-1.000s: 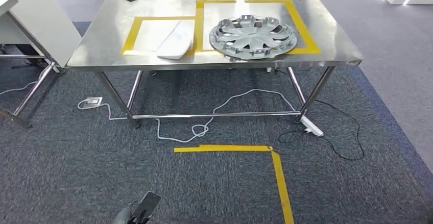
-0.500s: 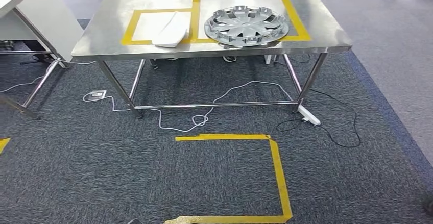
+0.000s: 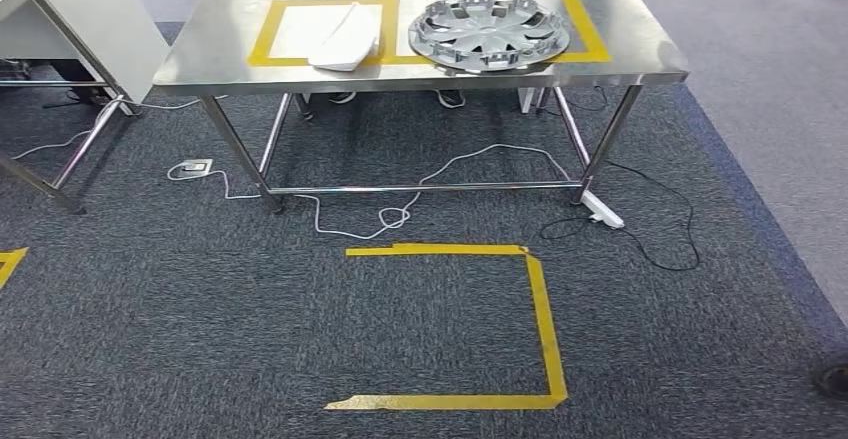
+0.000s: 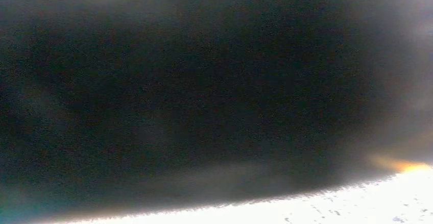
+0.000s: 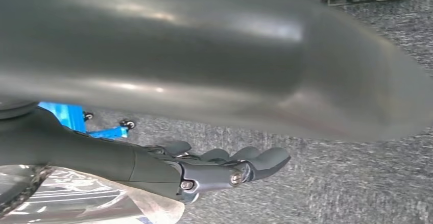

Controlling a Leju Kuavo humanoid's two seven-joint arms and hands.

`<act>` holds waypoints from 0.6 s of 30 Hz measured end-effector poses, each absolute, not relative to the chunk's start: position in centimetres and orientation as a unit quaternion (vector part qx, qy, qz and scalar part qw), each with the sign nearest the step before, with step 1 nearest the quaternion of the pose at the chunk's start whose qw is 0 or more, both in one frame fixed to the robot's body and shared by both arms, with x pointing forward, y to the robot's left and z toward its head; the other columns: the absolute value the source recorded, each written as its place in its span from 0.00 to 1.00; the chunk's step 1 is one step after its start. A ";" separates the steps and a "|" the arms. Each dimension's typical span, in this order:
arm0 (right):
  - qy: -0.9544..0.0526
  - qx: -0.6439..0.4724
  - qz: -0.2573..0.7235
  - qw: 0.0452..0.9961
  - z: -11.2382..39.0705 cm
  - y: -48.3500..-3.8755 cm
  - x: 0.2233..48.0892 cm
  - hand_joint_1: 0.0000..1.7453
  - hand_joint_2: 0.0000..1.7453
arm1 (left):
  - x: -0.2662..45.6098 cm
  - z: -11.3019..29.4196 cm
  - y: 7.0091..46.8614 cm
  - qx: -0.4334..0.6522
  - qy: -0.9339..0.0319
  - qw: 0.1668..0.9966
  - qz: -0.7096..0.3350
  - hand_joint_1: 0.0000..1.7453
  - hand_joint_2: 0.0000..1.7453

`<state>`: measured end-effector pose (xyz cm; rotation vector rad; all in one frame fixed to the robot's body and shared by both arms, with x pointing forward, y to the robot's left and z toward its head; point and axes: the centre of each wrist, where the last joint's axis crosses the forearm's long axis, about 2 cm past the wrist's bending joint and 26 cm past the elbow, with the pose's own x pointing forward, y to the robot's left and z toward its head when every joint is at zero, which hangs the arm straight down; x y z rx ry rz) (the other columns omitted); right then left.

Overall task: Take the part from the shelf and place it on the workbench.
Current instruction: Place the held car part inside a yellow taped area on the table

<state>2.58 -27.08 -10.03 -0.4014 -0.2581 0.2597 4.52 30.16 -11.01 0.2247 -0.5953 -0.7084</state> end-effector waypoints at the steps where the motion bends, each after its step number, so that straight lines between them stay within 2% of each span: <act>1: -0.127 -0.198 0.128 0.963 -10.0 -27.1 2.6 0.00 0.00 | 4.6 -11.0 30.1 0.108 -0.287 0.889 -0.341 0.00 0.00; 18: -0.137 -0.205 0.144 0.958 -10.1 -27.5 2.9 0.00 0.00 | 4.5 -11.0 30.0 0.109 -0.286 0.887 -0.346 0.00 0.00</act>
